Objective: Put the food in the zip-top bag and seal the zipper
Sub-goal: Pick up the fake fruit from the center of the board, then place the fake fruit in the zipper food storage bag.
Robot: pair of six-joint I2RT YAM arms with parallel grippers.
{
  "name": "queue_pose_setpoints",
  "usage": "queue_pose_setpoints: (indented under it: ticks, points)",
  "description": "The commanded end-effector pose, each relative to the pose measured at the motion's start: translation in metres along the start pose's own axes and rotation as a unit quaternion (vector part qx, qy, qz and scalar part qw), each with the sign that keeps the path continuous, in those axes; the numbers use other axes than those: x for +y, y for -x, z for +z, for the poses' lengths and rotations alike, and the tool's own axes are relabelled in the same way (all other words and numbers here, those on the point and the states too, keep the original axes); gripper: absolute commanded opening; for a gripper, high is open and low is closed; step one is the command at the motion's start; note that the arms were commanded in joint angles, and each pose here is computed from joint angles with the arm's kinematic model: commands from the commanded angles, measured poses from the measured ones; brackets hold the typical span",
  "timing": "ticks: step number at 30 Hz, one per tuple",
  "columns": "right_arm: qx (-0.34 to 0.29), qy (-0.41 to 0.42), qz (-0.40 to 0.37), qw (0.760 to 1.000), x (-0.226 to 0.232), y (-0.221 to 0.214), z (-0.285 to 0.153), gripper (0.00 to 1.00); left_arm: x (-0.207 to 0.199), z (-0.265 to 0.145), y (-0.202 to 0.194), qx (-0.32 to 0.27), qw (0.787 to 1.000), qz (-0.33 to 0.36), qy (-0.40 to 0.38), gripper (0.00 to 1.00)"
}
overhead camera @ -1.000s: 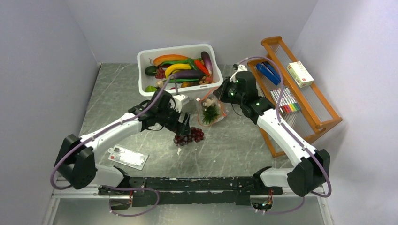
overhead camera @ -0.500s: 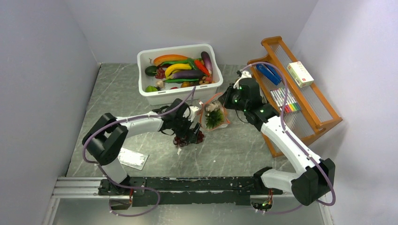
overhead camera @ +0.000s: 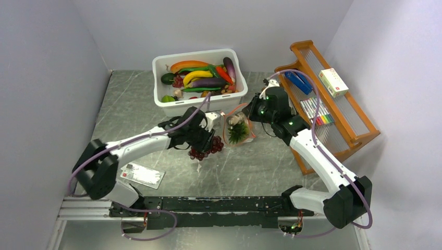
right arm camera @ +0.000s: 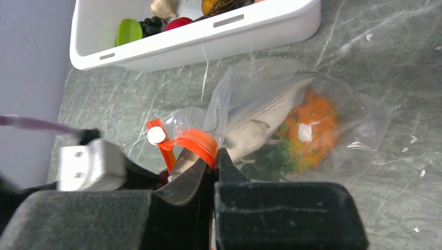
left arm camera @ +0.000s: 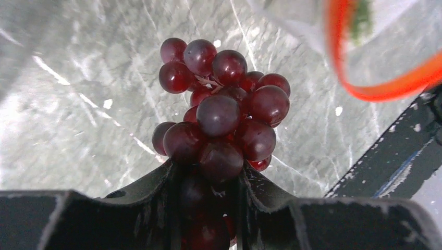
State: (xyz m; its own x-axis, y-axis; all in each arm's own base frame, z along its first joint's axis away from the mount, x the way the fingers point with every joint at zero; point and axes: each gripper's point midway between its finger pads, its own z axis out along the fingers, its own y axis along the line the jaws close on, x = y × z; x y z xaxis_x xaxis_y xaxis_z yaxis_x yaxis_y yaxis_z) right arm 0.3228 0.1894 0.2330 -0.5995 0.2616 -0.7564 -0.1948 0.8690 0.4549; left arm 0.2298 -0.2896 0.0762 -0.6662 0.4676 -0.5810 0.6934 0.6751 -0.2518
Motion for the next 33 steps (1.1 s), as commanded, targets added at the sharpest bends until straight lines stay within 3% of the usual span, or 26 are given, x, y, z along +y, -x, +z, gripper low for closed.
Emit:
queue_pose_setpoints:
  ticks: [1, 7, 11, 15, 20, 26, 33]
  points:
    - [-0.001, 0.01, 0.021, 1.0, 0.003, 0.0, 0.004, 0.0, -0.003, -0.043, 0.032, -0.069, 0.997, -0.016, 0.032, 0.27]
    - [0.022, 0.04, 0.056, 0.997, 0.014, -0.011, 0.01, 0.0, -0.029, -0.116, 0.097, -0.211, 0.977, -0.022, 0.006, 0.29]
    - [0.03, 0.09, 0.086, 0.992, 0.039, -0.003, 0.004, 0.0, -0.064, -0.172, 0.151, -0.337, 0.939, -0.015, -0.07, 0.29]
    - [0.033, 0.143, 0.118, 0.982, 0.065, 0.007, -0.014, 0.0, -0.097, -0.206, 0.181, -0.394, 0.905, -0.021, -0.158, 0.27]
    - [0.059, 0.213, 0.178, 0.959, 0.088, -0.003, -0.031, 0.0, -0.123, -0.206, 0.185, -0.41, 0.877, -0.022, -0.248, 0.26]
    - [0.08, 0.26, 0.235, 0.933, 0.1, -0.009, -0.034, 0.0, -0.13, -0.182, 0.174, -0.398, 0.869, -0.024, -0.293, 0.24]
    - [0.102, 0.153, 0.185, 0.965, 0.052, -0.048, 0.003, 0.0, -0.094, -0.132, 0.142, -0.37, 0.903, -0.041, -0.214, 0.23]
